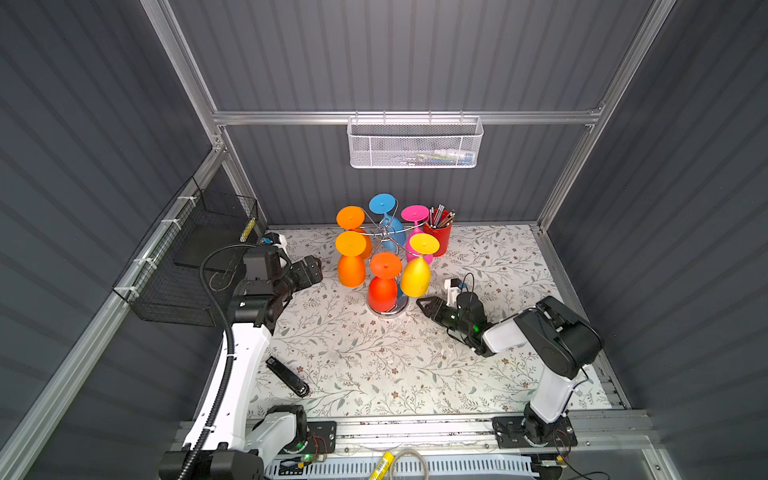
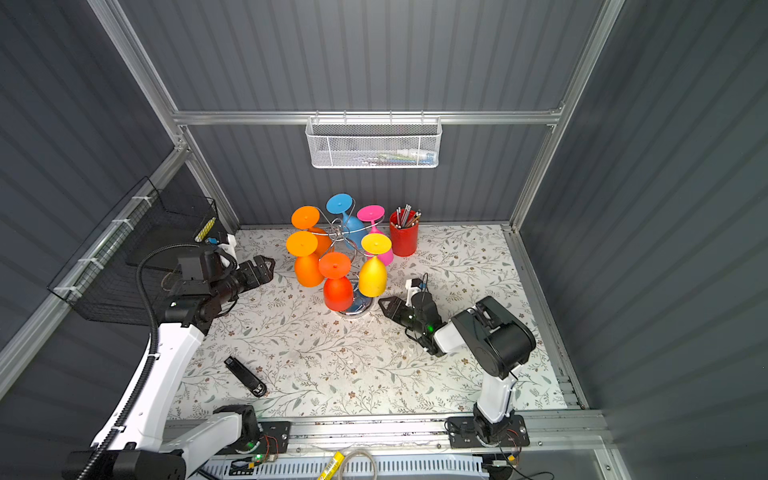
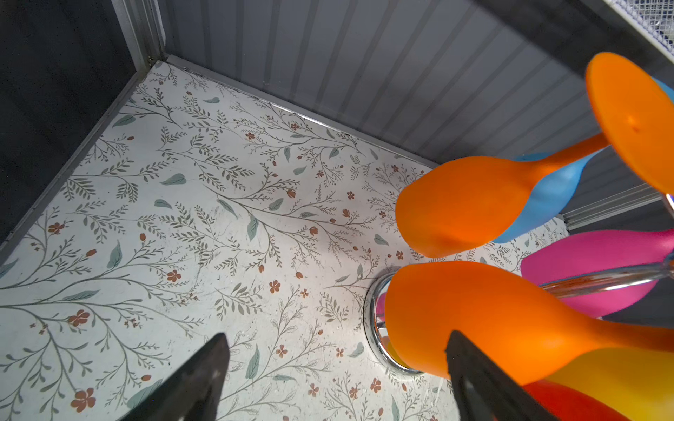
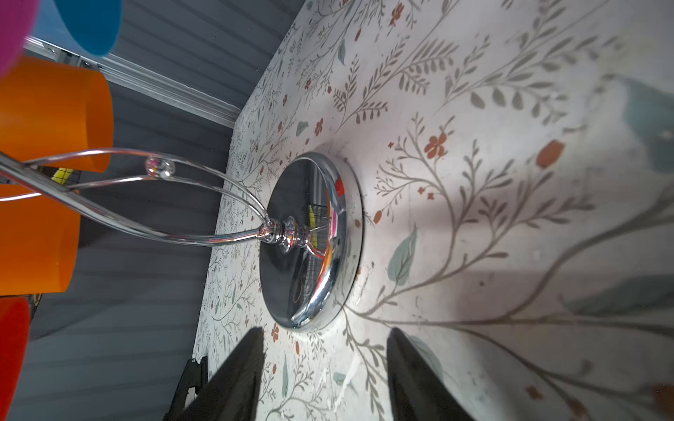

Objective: Take the wine glass off the wine glass rack

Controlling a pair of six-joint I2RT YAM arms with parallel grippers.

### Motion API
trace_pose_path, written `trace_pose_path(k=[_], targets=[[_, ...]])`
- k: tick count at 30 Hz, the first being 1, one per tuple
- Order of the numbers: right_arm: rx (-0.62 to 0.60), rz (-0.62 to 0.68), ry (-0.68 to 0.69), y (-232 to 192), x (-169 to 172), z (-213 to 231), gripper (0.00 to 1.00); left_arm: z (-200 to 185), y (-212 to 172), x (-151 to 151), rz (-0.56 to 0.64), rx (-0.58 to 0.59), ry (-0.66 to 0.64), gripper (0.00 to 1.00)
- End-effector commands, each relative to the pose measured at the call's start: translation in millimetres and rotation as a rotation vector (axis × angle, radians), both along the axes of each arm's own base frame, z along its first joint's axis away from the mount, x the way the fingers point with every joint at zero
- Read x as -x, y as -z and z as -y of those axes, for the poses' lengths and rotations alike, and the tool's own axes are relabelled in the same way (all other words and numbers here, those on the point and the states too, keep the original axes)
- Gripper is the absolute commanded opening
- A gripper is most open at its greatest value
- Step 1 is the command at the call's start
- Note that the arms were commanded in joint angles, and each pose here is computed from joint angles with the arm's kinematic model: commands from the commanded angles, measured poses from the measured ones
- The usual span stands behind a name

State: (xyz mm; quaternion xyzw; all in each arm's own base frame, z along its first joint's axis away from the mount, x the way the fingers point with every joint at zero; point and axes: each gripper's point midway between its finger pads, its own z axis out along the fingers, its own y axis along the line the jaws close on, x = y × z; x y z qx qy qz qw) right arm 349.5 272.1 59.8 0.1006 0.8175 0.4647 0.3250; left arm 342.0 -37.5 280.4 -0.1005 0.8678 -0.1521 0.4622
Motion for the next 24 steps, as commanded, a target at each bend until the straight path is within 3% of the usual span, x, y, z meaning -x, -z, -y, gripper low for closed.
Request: trace_pose_path(k=[1, 6, 12, 24], targets=[[-0.061, 0.047, 0.031, -18.1, -16.1, -14.0, 0.53, -0.7, 7.5, 1.4, -0.015, -0.027, 0.003, 0.93], [0.006, -0.034, 0.082, 0.7, -19.9, -22.0, 0.52, 0.7, 8.8, 1.0, -0.015, -0.018, 0.006, 0.93], [-0.009, -0.11, 0.163, 18.7, -22.9, -24.7, 0.5, 0.4, 8.4, 1.0, -0.011, -0.02, 0.006, 0.93], [-0.035, -0.189, 0.2, 31.6, -19.0, -54.3, 0.47, 0.4, 10.2, 0.7, -0.01, -0.017, 0.004, 0.93]])
